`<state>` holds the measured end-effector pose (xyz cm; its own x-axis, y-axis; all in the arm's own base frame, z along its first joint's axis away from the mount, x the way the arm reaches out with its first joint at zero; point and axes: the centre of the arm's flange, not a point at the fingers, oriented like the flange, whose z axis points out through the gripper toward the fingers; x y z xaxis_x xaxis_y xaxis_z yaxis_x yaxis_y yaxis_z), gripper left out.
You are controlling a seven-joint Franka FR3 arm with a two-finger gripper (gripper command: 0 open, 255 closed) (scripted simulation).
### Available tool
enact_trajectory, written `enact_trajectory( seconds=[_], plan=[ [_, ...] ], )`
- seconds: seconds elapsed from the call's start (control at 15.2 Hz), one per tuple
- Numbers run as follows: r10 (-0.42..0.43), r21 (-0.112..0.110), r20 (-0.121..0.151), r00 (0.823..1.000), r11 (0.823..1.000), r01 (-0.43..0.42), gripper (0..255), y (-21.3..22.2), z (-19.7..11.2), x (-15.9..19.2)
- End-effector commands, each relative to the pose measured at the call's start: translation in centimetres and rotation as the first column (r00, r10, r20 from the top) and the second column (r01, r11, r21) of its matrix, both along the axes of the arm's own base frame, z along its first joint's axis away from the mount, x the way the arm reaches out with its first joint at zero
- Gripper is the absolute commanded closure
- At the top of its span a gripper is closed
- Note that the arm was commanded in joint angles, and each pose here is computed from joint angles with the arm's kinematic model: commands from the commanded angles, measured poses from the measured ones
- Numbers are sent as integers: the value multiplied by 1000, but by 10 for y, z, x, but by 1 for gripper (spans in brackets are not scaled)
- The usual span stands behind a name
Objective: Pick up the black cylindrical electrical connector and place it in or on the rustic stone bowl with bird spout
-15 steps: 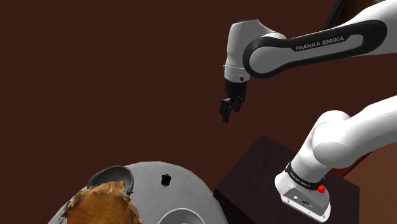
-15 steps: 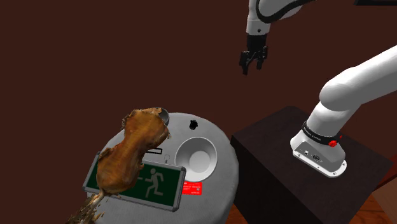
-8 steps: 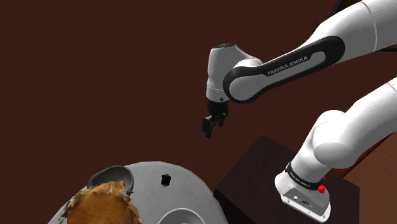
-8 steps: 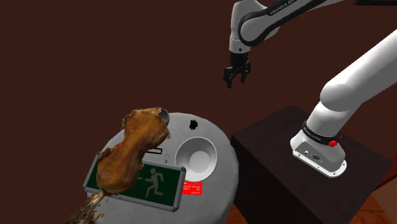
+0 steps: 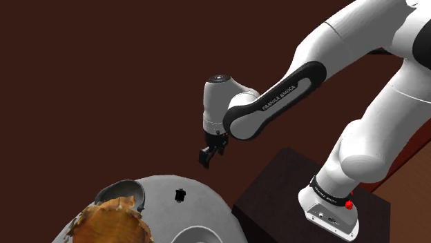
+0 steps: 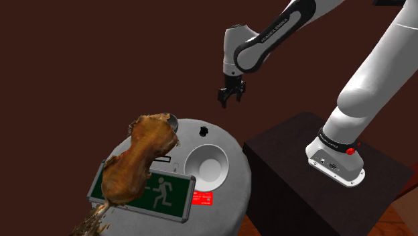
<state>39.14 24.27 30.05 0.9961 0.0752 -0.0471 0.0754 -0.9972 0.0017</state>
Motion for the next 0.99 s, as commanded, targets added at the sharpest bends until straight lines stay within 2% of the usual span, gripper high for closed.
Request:
enact_trajectory(
  seconds=[0.0, 0.79, 0.92],
  plan=[
    [3, 4, 8, 1000, 1000, -3, 0, 16, -18, 10],
    [27, 15, 48, 998, 999, -28, 0, 115, -126, 58],
    [29, 16, 51, 998, 999, -29, 0, 121, -137, 61]
  ],
)
